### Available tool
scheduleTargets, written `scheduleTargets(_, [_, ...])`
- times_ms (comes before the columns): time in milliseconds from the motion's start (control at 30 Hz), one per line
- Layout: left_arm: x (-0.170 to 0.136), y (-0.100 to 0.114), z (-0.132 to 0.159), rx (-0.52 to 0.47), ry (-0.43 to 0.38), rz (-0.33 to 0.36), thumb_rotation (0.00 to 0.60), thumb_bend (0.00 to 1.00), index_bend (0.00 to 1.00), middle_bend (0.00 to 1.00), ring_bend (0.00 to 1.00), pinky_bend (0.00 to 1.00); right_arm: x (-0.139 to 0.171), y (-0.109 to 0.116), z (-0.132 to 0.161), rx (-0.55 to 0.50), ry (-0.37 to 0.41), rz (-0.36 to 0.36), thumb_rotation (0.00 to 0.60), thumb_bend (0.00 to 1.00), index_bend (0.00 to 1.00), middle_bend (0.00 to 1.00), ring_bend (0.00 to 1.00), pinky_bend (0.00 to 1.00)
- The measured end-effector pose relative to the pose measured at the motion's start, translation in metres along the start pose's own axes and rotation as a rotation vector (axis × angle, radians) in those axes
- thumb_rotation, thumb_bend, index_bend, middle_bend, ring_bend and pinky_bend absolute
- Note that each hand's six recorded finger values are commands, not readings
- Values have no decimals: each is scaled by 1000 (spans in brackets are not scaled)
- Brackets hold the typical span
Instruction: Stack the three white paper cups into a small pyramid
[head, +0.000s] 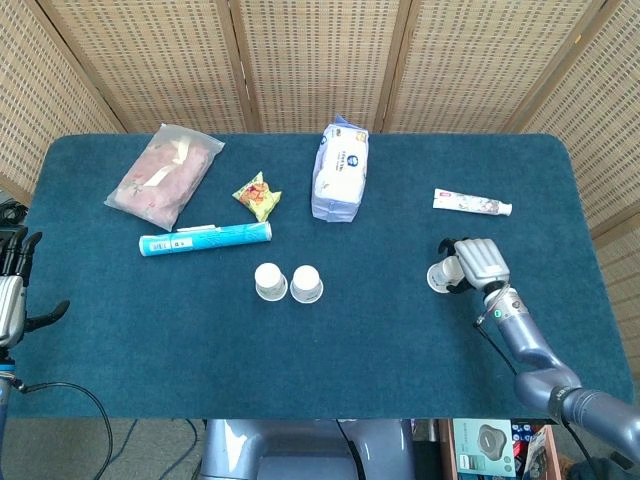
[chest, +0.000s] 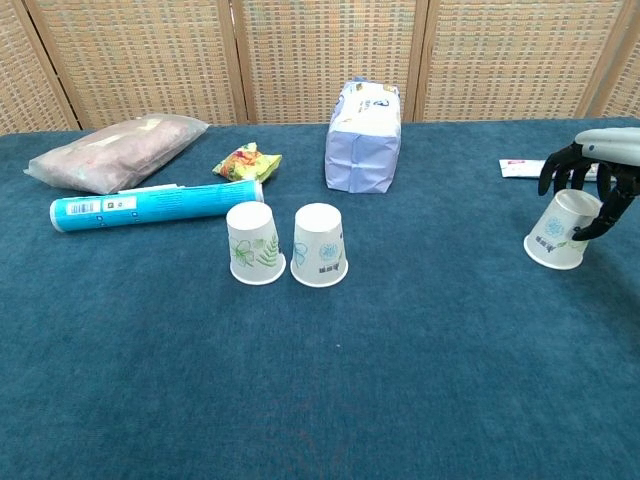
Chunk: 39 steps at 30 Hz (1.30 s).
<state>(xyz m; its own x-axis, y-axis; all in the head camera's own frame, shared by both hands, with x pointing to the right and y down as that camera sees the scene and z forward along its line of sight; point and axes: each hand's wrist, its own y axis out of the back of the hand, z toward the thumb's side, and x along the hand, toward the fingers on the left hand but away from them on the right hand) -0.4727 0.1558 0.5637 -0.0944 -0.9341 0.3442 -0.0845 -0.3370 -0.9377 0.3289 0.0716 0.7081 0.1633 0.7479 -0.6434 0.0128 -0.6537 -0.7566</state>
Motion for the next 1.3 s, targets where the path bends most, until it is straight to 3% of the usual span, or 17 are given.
scheduleTargets(333, [0, -1, 1, -3, -6, -8, 600, 214, 0, 0, 0, 0, 6, 9, 2, -7, 20, -24, 600, 350, 433, 546, 447, 566])
scheduleTargets(533, [-1, -3, 2, -8, -9, -16, 600, 214, 0, 0, 0, 0, 16, 38, 22, -37, 88, -81, 600, 350, 433, 545, 447, 566])
scheduleTargets(633, [-1, -3, 2, -10, -11, -16, 600, 215, 0, 0, 0, 0, 25, 64, 47, -60, 158, -114, 600, 350, 433, 543, 447, 566])
scheduleTargets(867, [0, -4, 4, -12, -16, -17, 600, 215, 0, 0, 0, 0, 47, 133, 141, -58, 367, -171, 600, 350, 433, 542, 447, 566])
scheduleTargets(933, [0, -4, 4, -11, -19, -20, 600, 215, 0, 0, 0, 0, 45, 143, 161, -50, 400, -173, 600, 350, 433, 542, 447, 566])
scheduleTargets(1100, [1, -5, 4, -15, -18, -26, 600, 215, 0, 0, 0, 0, 32, 144, 209, -34, 442, -141, 600, 350, 433, 540, 447, 566])
scheduleTargets(1300, [2, -5, 3, -20, -19, -29, 600, 214, 0, 0, 0, 0, 23, 121, 257, 26, 478, -105, 600, 350, 433, 540, 447, 566])
